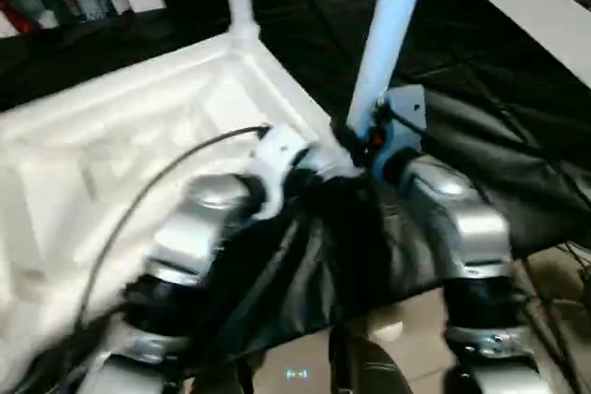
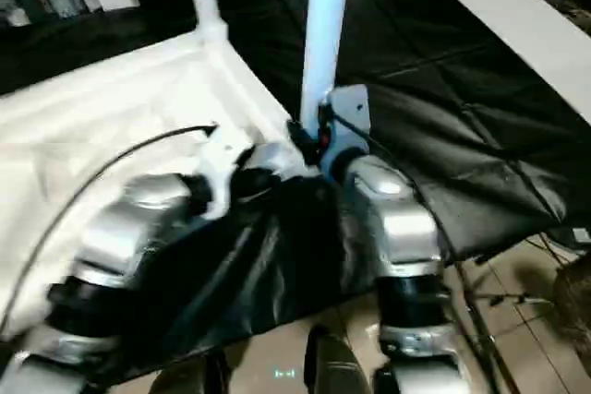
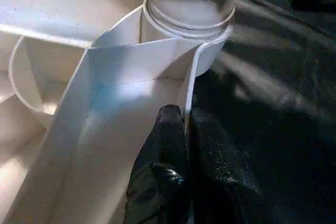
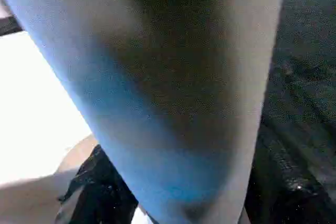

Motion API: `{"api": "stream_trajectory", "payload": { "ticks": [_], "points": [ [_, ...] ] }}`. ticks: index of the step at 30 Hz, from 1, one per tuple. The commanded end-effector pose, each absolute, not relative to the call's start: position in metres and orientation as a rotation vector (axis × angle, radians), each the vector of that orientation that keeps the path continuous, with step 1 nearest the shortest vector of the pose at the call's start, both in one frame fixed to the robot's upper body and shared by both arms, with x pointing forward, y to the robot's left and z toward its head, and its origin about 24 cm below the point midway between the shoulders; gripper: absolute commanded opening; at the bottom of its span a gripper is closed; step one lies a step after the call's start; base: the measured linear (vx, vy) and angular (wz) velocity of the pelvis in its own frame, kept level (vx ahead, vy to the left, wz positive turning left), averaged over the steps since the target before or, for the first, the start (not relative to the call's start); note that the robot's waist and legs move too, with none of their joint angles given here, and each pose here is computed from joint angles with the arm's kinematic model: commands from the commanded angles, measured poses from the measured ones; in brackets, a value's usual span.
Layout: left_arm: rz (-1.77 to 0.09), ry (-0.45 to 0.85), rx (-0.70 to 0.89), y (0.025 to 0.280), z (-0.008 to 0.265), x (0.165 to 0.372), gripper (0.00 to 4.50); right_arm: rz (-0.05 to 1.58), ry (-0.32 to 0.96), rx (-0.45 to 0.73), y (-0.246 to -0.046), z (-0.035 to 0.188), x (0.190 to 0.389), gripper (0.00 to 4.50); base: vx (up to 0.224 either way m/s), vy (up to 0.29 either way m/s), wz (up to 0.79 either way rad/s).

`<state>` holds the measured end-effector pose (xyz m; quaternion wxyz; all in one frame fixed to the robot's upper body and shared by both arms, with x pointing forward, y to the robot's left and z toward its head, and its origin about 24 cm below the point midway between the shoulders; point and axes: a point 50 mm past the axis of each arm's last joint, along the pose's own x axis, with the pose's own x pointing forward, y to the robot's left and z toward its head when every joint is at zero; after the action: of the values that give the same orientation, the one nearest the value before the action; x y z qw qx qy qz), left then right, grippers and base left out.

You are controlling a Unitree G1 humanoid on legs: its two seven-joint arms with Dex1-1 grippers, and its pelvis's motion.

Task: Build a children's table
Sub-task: Rotate leg to tighten

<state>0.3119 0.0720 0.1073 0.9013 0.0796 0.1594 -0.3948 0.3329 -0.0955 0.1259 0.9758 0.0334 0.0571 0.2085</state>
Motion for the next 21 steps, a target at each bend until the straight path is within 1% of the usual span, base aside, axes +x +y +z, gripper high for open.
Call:
{"api": "stream_trajectory", "payload": {
  "ticks": [1, 2, 3, 5, 6, 7, 9, 11, 13, 14, 15, 16, 18, 19, 21],
  "points": [
    [-0.727, 0.264, 0.134, 0.068, 0.115, 0.321, 0.0, 0.645, 0.242, 0.149, -0.046, 0.098, 0.314, 2.98, 0.0, 0.0, 0.0],
    [-0.727, 0.264, 0.134, 0.068, 0.115, 0.321, 0.0, 0.645, 0.242, 0.149, -0.046, 0.098, 0.314, 2.98, 0.0, 0.0, 0.0],
    [-0.742, 0.267, 0.146, 0.071, 0.115, 0.319, 0.0, 0.636, 0.214, 0.168, -0.051, 0.1, 0.315, 3.12, 0.0, 0.0, 0.0],
    [-0.748, 0.269, 0.151, 0.072, 0.114, 0.319, 0.0, 0.644, 0.199, 0.166, -0.052, 0.102, 0.315, 3.38, 0.0, 0.0, 0.0],
    [-0.756, 0.269, 0.157, 0.073, 0.114, 0.318, 0.0, 0.654, 0.186, 0.165, -0.054, 0.103, 0.315, 3.38, 0.0, 0.0, 0.0],
    [-0.803, 0.274, 0.177, 0.077, 0.111, 0.314, 0.0, 0.686, 0.158, 0.161, -0.061, 0.105, 0.313, 3.46, 0.0, 0.0, 0.0],
    [-0.843, 0.278, 0.206, 0.081, 0.107, 0.309, 0.0, 0.72, 0.135, 0.132, -0.069, 0.106, 0.311, 3.71, 0.0, 0.0, 0.0],
    [-0.854, 0.276, 0.22, 0.083, 0.105, 0.308, 0.0, 0.733, 0.127, 0.115, -0.073, 0.106, 0.31, 3.8, 0.0, 0.0, 0.0],
    [-0.933, 0.277, 0.271, 0.09, 0.098, 0.303, 0.0, 0.784, 0.099, 0.08, -0.089, 0.106, 0.307, 4.06, 0.0, 0.0, 0.0],
    [-0.992, 0.287, 0.304, 0.097, 0.093, 0.299, 0.0, 0.812, 0.085, 0.038, -0.102, 0.107, 0.306, 4.17, 0.0, 0.0, 0.0],
    [-1.027, 0.292, 0.322, 0.1, 0.091, 0.297, 0.0, 0.824, 0.079, 0.009, -0.11, 0.107, 0.306, 4.28, 0.0, 0.0, 0.0],
    [-1.042, 0.292, 0.33, 0.101, 0.09, 0.296, 0.0, 0.826, 0.077, -0.004, -0.112, 0.107, 0.307, 4.28, 0.0, 0.0, 0.0],
    [-1.095, 0.295, 0.358, 0.105, 0.089, 0.293, 0.0, 0.867, 0.074, -0.024, -0.119, 0.108, 0.305, 4.45, 0.0, 0.0, 0.0],
    [-1.174, 0.302, 0.394, 0.111, 0.088, 0.289, 0.0, 0.953, 0.076, -0.041, -0.126, 0.111, 0.301, 4.45, 0.0, 0.0, 0.0],
    [-1.264, 0.311, 0.436, 0.118, 0.088, 0.284, 0.0, 1.06, 0.083, -0.054, -0.132, 0.113, 0.295, 4.45, 0.0, 0.0, 0.0]
  ]
}}
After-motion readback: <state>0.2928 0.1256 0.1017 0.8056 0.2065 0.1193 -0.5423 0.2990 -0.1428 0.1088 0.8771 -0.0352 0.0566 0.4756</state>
